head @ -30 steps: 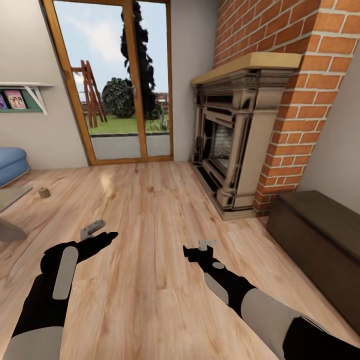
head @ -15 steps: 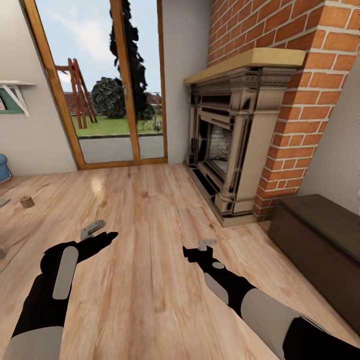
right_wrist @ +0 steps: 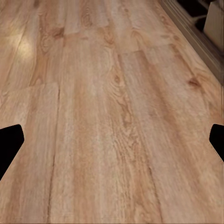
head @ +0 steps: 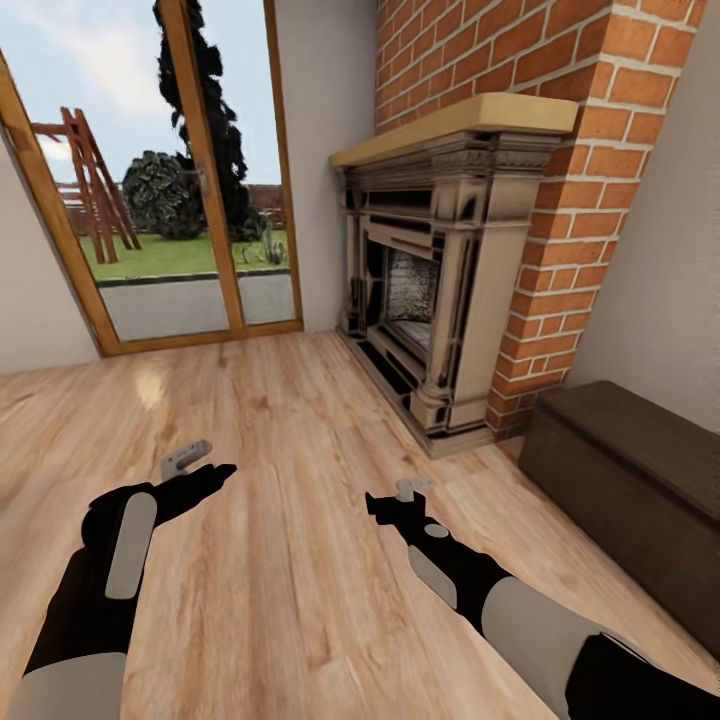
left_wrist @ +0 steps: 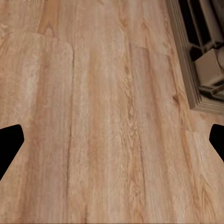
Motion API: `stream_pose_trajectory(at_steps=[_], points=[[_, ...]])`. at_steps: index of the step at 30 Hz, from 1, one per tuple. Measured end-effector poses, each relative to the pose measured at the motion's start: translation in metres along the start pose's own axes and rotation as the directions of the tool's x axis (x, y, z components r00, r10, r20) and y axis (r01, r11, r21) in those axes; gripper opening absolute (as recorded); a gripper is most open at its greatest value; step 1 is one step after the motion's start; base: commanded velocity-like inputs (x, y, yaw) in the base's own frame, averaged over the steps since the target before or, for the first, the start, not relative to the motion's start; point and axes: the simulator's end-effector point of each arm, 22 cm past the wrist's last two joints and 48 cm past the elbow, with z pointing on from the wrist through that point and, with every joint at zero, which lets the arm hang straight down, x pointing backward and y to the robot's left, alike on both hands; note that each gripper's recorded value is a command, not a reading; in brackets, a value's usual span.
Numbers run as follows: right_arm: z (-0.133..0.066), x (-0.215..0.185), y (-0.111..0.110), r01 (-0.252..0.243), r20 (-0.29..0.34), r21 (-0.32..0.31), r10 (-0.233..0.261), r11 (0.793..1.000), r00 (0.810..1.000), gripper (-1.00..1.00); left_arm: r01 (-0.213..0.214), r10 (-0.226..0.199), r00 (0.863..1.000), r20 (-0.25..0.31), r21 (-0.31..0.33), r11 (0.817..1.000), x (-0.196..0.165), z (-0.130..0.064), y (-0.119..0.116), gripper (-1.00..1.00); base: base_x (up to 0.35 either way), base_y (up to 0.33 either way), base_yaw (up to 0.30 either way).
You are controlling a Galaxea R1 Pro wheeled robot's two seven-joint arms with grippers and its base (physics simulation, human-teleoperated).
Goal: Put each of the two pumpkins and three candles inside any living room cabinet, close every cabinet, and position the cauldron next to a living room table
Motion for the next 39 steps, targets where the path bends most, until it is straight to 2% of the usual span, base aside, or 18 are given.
stream_pose_trajectory(at_steps=[39], points=[[0.0001,0.0063,-0.0045,-0.017,-0.023,0.007,0.017,1.000,1.000,1.00,0.000,0.000,1.000,-0.001,0.000,1.000,0.0002,0.0002,0.0001,1.00,0.207,0.241,-0.265]])
